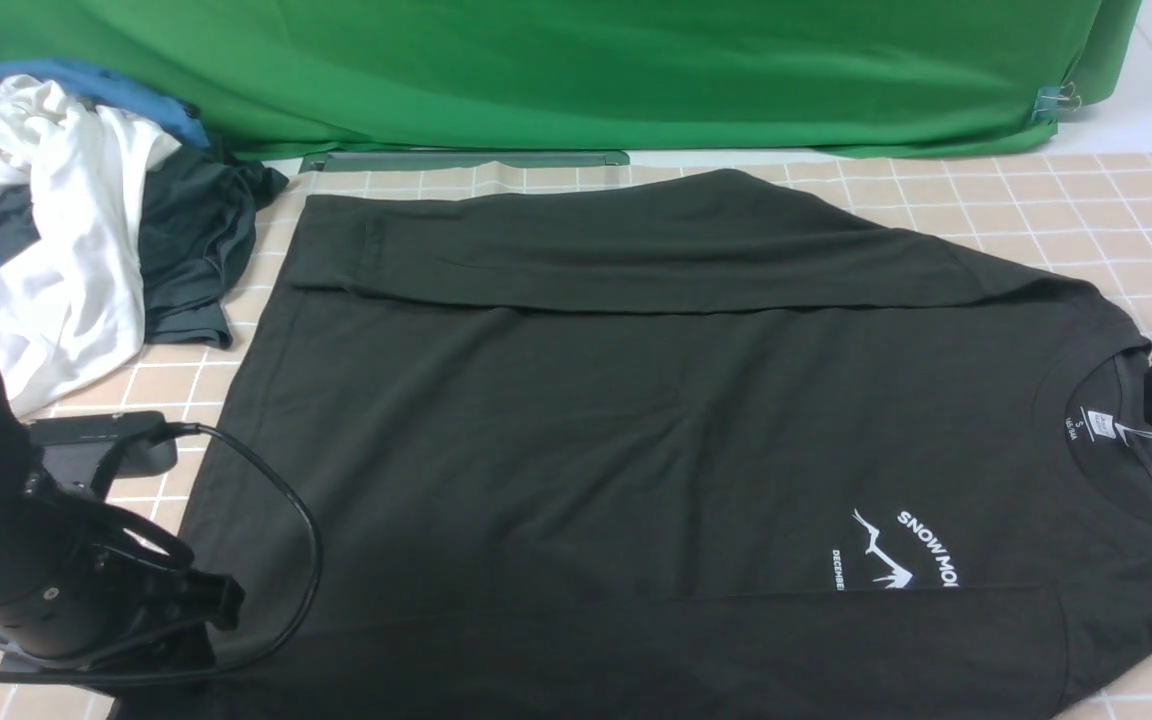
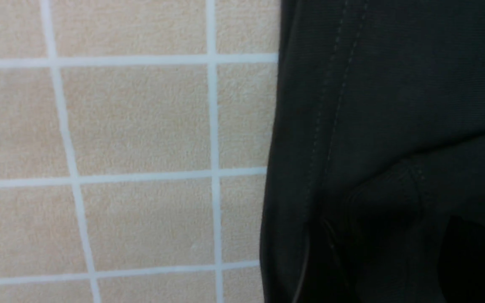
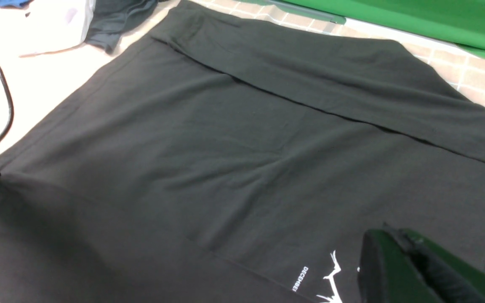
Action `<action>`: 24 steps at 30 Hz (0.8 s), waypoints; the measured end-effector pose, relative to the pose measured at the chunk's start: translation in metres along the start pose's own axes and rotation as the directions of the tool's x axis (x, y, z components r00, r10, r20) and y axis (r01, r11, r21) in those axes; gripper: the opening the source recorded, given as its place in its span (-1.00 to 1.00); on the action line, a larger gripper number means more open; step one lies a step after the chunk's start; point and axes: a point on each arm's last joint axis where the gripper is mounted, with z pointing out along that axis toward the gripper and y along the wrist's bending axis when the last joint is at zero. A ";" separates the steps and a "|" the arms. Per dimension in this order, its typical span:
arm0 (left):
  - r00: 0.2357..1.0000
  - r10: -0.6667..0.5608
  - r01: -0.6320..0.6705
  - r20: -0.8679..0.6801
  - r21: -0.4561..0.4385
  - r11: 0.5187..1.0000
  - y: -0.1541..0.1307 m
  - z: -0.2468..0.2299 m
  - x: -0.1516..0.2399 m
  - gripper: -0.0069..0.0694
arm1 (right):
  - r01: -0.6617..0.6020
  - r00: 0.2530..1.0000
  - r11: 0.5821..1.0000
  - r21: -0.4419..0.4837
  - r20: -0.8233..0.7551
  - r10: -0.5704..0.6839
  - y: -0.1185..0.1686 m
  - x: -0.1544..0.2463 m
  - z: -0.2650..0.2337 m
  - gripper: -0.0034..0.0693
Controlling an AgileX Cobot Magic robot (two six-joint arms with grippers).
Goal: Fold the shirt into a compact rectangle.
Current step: 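Grasp the left edge of the dark T-shirt lying flat on the table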
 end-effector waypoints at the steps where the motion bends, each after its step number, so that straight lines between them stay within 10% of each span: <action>1: 1.000 0.007 -0.007 0.007 0.001 1.000 0.000 0.000 -0.001 0.05 | 0.000 1.000 1.000 -0.001 0.004 0.000 0.000 0.001 0.001 -0.78; 15: 0.998 0.054 -0.053 0.028 -0.047 0.998 0.004 0.000 -0.003 -0.50 | -0.019 0.999 1.000 -0.019 0.032 0.019 0.001 0.005 0.007 -0.78; 24: 0.998 0.061 -0.060 0.013 -0.053 0.997 0.005 0.000 -0.001 -0.49 | -0.037 0.993 0.998 -0.044 0.114 0.042 0.003 -0.002 0.006 -0.78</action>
